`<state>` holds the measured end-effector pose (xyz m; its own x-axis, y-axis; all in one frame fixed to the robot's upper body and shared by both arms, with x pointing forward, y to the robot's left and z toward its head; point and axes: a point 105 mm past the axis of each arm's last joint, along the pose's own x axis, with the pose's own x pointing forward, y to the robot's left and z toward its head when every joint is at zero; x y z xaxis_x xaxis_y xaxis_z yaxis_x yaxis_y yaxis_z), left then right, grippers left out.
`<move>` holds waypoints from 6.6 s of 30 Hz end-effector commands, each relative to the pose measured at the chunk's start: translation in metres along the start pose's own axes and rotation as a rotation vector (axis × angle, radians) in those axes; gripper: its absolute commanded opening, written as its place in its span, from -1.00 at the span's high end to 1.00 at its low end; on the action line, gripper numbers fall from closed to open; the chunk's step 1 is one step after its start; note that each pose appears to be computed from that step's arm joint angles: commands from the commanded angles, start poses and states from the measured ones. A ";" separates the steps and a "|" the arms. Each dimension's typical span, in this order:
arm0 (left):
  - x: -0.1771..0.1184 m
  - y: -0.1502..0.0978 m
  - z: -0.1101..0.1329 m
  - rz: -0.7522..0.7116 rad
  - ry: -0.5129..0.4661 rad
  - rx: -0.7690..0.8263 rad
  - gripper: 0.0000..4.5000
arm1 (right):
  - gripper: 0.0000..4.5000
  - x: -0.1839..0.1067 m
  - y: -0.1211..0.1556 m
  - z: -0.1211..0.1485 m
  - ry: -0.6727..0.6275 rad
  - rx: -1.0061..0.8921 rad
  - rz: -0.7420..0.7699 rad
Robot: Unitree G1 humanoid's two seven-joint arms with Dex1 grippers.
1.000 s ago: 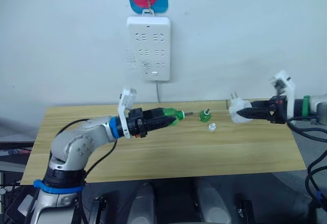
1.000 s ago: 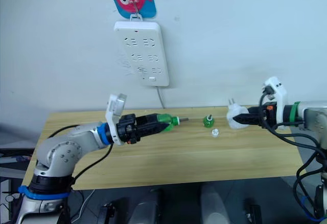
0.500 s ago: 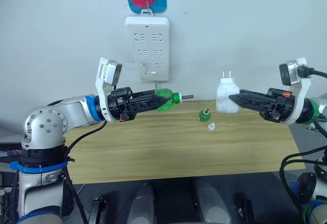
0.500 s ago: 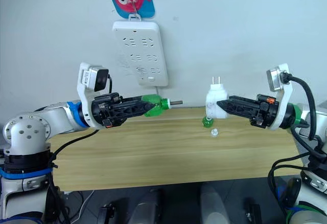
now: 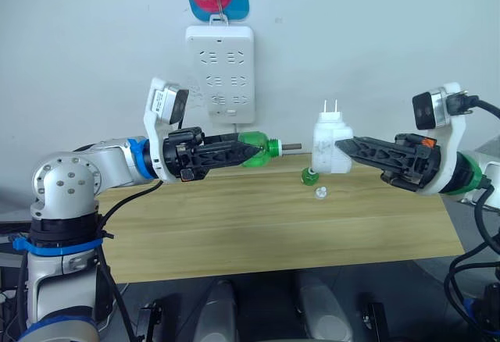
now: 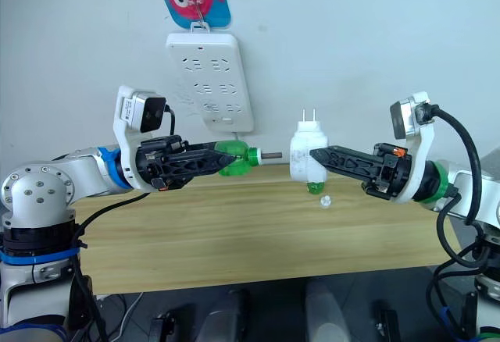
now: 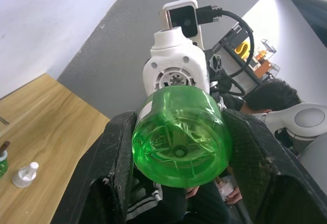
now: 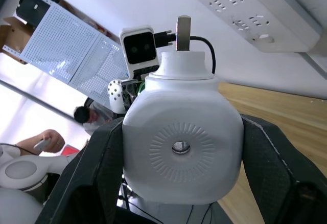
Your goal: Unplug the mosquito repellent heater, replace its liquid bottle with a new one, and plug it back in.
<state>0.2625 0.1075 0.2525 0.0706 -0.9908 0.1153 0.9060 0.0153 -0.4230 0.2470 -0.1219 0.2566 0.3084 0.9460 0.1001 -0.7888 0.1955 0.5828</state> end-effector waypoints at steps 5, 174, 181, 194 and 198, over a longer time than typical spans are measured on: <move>0.012 -0.009 -0.001 -0.071 0.018 0.039 -0.02 | -0.30 0.006 0.012 0.002 -0.015 -0.027 0.047; 0.036 0.024 -0.009 -0.018 -0.104 -0.061 -0.02 | 1.00 0.028 0.022 0.009 0.035 -0.316 0.081; 0.035 0.013 -0.022 -0.079 -0.027 -0.034 -0.02 | 1.00 0.030 0.016 0.021 0.010 -0.299 0.046; 0.034 0.010 -0.023 -0.108 -0.029 -0.046 -0.02 | 1.00 0.031 0.011 0.019 0.043 -0.299 0.028; 0.034 0.008 -0.022 -0.119 -0.031 -0.055 -0.02 | 1.00 0.031 0.005 0.023 0.022 -0.295 0.000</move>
<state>0.2714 0.0706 0.2218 0.0221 -0.9860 0.1653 0.8681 -0.0630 -0.4923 0.2641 -0.0964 0.2726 0.2907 0.9548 0.0613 -0.9013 0.2518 0.3525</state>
